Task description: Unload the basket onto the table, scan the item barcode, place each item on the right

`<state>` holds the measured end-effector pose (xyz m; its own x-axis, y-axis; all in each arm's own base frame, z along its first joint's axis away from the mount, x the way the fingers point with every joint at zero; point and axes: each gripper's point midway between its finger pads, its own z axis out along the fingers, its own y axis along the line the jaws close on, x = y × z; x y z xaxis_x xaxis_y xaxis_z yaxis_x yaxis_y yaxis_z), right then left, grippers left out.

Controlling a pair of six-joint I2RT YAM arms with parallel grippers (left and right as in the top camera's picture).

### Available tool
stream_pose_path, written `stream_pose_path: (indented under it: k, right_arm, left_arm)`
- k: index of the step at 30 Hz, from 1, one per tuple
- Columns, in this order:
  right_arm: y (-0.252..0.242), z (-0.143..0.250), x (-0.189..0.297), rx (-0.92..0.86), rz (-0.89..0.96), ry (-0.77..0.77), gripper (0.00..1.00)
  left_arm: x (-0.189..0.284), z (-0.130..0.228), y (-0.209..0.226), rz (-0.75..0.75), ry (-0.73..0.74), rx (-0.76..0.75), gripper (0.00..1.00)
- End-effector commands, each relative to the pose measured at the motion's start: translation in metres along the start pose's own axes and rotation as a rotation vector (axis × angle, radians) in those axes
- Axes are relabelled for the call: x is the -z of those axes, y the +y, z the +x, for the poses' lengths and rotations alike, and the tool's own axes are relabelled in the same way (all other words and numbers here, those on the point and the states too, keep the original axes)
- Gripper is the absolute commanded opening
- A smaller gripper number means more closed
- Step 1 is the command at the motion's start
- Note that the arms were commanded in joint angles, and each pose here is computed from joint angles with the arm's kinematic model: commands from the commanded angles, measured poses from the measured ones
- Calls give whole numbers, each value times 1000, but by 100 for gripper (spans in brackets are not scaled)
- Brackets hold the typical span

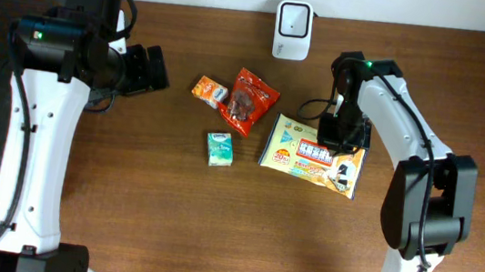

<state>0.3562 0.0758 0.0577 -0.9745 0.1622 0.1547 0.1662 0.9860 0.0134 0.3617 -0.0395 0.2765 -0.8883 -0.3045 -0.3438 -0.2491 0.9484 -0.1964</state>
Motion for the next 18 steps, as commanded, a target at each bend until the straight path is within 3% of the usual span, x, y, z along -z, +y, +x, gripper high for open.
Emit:
stream_pose_path:
  k: [1,7,12,15,16,18]
  right_arm:
    - [-8,12,-22,2,34,30,4]
    - [-16,35,-53,-60,47,102,4]
    - [-12,21,-10,-60,47,60,4]
    - [2,-8,38,-19,0,-63,4]
    - [6,-17,52,1,-16,-109,9]
    - [9,-33,74,4,-29,-194,54]
  left_arm:
    - [-1,0,-1,6,4,11,99]
    - [-1,0,-1,5,4,11,99]
    - [-1,0,-1,5,4,11,99]
    - [-1,0,-1,5,4,11,99]
    - [-1,0,-1,5,4,11,99]
    - [-1,0,-1,5,4,11,99]
